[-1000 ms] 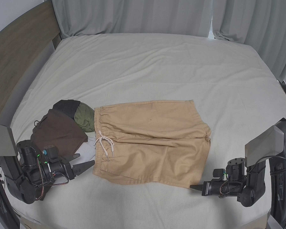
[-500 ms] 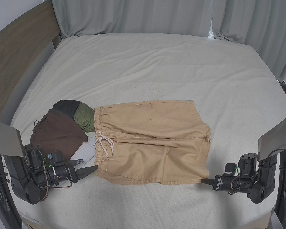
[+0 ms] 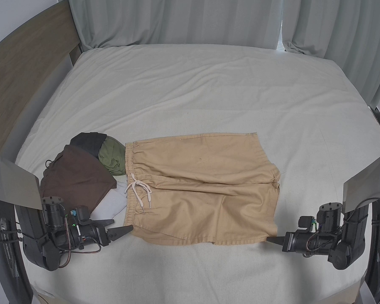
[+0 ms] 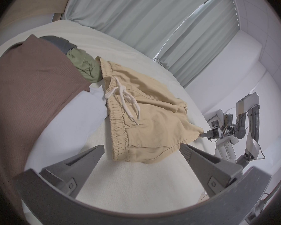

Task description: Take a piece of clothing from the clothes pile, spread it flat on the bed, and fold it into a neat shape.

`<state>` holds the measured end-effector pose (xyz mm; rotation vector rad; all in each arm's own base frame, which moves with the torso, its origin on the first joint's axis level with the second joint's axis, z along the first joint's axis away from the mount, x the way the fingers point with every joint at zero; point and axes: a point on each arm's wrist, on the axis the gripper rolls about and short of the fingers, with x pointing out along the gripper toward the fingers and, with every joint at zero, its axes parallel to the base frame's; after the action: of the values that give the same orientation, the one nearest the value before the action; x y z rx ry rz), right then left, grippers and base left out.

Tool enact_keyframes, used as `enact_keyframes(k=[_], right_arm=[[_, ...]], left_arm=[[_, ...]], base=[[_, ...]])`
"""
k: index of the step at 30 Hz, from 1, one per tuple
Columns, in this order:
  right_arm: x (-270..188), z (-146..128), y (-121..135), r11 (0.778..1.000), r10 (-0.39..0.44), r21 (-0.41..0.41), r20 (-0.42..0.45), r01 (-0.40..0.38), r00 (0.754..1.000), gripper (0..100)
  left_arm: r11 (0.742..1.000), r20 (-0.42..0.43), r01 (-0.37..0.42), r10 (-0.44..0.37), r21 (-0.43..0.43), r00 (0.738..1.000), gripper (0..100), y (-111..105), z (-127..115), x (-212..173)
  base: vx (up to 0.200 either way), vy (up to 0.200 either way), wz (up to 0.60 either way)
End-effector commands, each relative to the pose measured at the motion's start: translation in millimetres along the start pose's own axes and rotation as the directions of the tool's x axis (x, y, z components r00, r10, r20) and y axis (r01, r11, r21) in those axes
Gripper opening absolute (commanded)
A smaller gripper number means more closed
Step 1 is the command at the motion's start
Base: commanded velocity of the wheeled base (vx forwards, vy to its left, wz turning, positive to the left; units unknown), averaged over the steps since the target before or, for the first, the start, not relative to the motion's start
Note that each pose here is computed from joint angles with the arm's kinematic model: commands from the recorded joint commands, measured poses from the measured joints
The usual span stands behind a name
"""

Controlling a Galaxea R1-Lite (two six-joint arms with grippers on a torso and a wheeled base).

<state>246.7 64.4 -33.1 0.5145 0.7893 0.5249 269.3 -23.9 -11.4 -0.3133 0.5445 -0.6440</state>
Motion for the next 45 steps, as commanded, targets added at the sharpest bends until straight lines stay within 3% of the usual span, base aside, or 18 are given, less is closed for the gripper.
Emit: enact_keyframes(k=[1, 8, 17, 23, 38, 39, 45], right_arm=[[0.3, 0.1, 0.3, 1.000, 0.002, -0.001, 0.000, -0.002, 1.000, 0], [2.3, 1.2, 0.2, 1.000, 0.005, -0.005, 0.004, -0.005, 1.000, 0], [2.8, 2.4, 0.5, 1.000, 0.008, -0.006, 0.009, -0.008, 1.000, 0], [3.2, 2.4, 0.3, 1.000, 0.008, -0.006, 0.009, -0.008, 1.000, 0], [3.1, 1.9, 0.0, 1.000, 0.006, -0.005, 0.006, -0.006, 1.000, 0], [3.1, 1.9, 0.0, 1.000, 0.006, -0.005, 0.006, -0.006, 1.000, 0], [1.4, 1.1, 0.1, 1.000, 0.004, -0.003, 0.004, -0.004, 1.000, 0]], left_arm=[[1.000, -0.018, -0.002, 0.002, -0.030, 1.000, 100, 5.4, -6.0, 6.6], [0.992, -0.017, -0.016, 0.014, -0.123, 1.000, 100, 10.9, -8.2, 21.6], [0.988, -0.032, -0.046, 0.041, -0.147, 0.999, 100, 21.6, -17.3, 34.8], [0.976, -0.034, -0.031, 0.024, -0.217, 0.999, 100, 18.4, -18.3, 44.7], [0.974, -0.039, -0.038, 0.030, -0.221, 0.999, 100, 18.4, -21.2, 51.5], [0.975, -0.037, -0.040, 0.033, -0.220, 0.999, 0, 18.6, -20.9, 51.7], [0.974, -0.035, -0.044, 0.037, -0.221, 0.999, 0, 18.5, -20.5, 51.6]], base=[[0.000, 0.000, 0.00], [0.000, 0.000, 0.00], [0.000, 0.000, 0.00], [0.000, 0.000, 0.00], [0.000, 0.000, 0.00], [0.000, 0.000, 0.00], [0.000, 0.000, 0.00]])
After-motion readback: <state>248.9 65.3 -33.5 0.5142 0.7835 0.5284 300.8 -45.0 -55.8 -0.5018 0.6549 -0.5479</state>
